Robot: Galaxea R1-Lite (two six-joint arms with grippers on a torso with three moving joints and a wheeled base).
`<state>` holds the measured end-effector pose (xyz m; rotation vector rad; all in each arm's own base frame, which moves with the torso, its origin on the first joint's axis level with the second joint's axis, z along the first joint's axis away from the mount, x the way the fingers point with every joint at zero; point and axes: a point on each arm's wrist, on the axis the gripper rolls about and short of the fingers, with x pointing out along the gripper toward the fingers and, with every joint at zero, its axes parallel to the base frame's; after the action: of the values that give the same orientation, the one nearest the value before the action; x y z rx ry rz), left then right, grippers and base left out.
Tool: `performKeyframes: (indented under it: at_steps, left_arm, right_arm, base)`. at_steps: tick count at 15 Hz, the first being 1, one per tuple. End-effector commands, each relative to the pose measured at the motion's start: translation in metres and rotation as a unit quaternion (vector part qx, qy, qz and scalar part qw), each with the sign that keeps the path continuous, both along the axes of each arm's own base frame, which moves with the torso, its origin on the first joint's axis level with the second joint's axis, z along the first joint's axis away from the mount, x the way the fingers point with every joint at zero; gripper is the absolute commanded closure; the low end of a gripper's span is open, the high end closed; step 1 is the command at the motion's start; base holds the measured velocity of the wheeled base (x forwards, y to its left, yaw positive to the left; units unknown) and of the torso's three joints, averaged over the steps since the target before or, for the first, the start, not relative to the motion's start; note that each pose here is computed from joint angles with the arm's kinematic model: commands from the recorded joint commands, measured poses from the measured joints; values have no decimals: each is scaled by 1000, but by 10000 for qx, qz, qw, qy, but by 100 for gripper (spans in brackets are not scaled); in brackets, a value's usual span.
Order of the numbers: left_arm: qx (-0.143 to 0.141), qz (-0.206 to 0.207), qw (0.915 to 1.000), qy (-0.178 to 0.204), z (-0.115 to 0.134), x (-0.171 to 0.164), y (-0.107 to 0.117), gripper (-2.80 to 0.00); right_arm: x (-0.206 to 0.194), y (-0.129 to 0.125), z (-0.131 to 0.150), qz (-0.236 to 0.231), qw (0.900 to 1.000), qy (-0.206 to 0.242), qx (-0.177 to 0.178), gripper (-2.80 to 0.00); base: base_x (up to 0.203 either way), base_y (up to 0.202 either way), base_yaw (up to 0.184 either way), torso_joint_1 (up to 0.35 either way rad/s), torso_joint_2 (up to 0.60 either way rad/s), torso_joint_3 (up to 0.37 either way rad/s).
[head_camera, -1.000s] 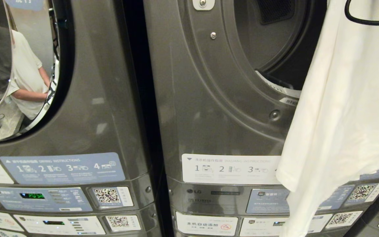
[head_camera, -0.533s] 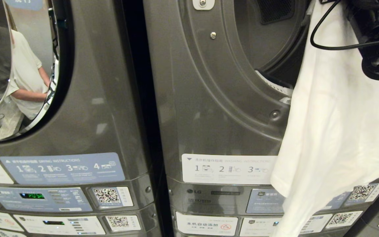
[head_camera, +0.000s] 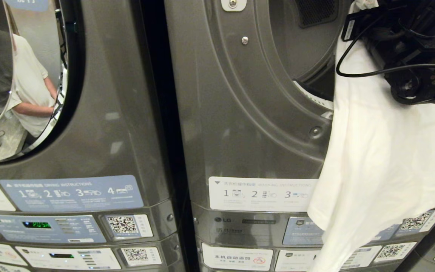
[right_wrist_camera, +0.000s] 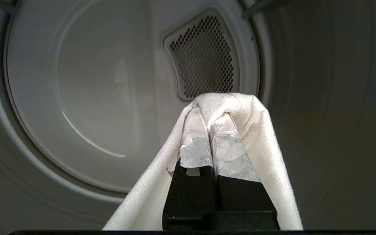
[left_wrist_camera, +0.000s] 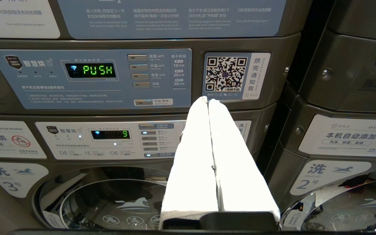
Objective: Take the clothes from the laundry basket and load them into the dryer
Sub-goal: Put the clothes in the dryer
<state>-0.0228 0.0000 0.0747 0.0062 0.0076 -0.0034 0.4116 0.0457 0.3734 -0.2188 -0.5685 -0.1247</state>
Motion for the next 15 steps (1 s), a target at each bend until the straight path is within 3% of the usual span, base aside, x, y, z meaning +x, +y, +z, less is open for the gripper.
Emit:
performKeyframes:
  at_steps: [1, 7, 8, 15]
  left_arm:
    - [0, 2, 10000, 0, 0, 0, 0, 0]
    - [0, 2, 10000, -1, 0, 0, 0, 0]
    - [0, 2, 10000, -3, 0, 0, 0, 0]
    - [0, 2, 10000, 0, 0, 0, 0, 0]
  right_arm:
    - [6, 0, -7, -21, 10000, 75, -30, 0]
    - [11, -3, -13, 166, 9994, 147, -264, 0]
    - [12, -3, -13, 135, 9993, 148, -304, -280]
    - [12, -9, -13, 61, 9993, 158, -323, -280]
  base:
    - [0, 0, 0, 0, 0, 0]
    - [0, 0, 0, 0, 0, 0]
    - [0, 0, 0, 0, 0, 0]
    - [0, 0, 0, 0, 0, 0]
